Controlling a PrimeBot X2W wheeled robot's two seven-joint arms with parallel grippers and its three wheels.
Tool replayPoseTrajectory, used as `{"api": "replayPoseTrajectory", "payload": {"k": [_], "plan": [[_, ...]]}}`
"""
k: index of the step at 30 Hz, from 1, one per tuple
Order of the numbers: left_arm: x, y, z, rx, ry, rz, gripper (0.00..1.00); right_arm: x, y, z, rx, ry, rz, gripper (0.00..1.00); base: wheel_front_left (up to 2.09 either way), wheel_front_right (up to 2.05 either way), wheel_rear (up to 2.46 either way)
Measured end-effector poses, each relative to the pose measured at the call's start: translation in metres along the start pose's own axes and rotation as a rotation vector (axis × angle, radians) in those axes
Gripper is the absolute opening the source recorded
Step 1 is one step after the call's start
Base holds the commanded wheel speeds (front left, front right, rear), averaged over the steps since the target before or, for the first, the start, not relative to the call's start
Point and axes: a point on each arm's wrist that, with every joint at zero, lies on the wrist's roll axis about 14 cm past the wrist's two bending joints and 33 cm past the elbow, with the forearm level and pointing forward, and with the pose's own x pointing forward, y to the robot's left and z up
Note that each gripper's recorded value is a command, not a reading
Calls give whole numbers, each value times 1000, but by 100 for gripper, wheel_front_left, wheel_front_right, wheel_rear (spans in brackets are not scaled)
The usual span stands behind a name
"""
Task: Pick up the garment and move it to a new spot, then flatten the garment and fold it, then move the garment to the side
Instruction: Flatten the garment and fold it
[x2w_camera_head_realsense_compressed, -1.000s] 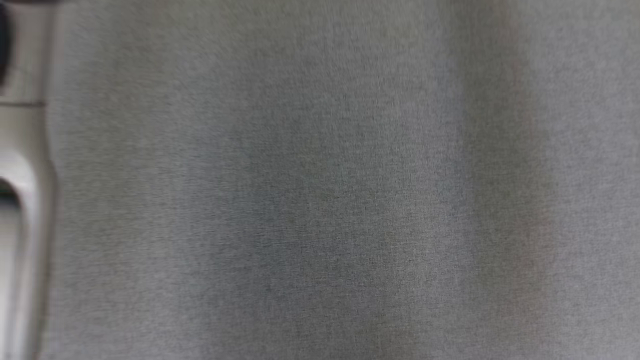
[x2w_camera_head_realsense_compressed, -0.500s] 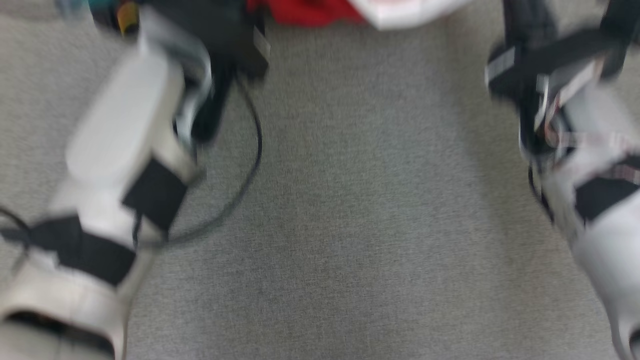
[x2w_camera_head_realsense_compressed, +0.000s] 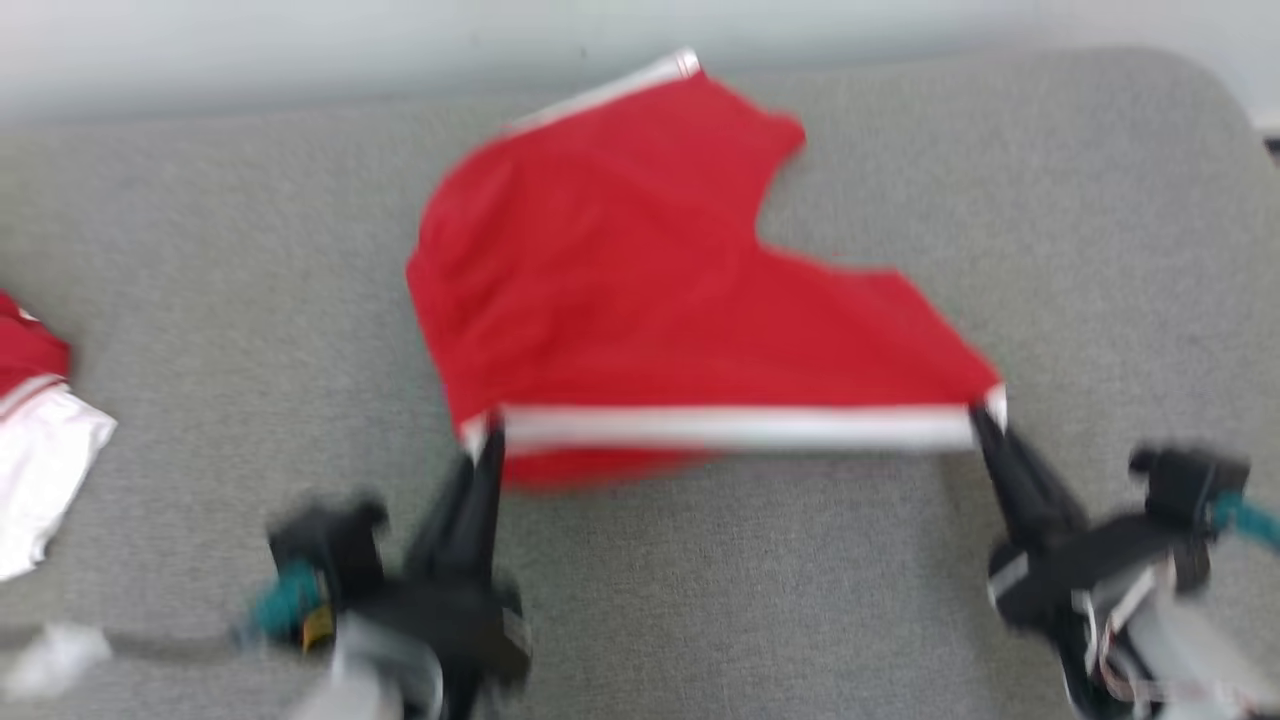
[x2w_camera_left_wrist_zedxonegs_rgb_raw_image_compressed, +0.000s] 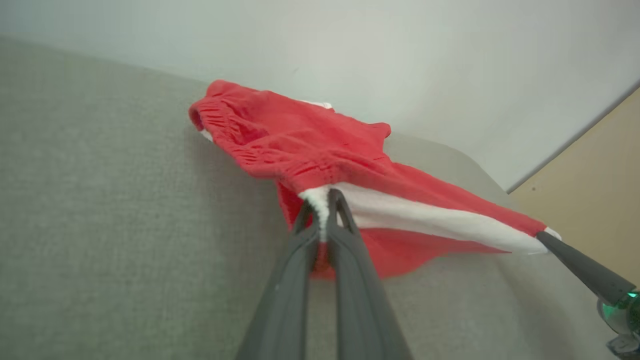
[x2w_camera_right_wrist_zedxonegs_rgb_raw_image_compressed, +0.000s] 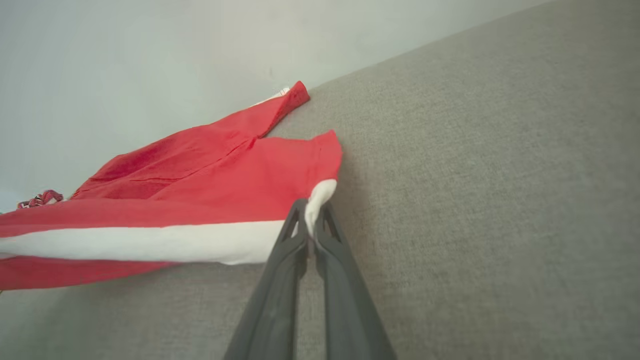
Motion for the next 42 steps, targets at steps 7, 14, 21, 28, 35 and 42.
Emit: {"api": "replayPoseTrajectory", "payload": {"k": [7, 14, 21, 28, 35, 42], "plan": [[-81, 12, -46, 84, 125, 125, 0, -64, 0, -51, 16, 155, -46, 0, 0, 0, 0], [-121, 23, -57, 126, 153, 215, 0, -89, 21, -66, 50, 210, -43, 0, 0, 0, 0], [-110, 14, -27, 128, 45, 179, 0, -66, 52, -22, -14, 87, 35, 0, 0, 0, 0], [-71, 17, 36, 129, -129, 135, 0, -3, 83, 35, -205, 2, 145, 0, 0, 0, 0], [-35, 45, 62, 125, -151, 166, 0, 64, 102, 64, -228, -10, 178, 0, 0, 0, 0], [15, 67, 66, 93, -102, 161, 0, 137, 91, 69, -289, 76, 124, 0, 0, 0, 0]]}}
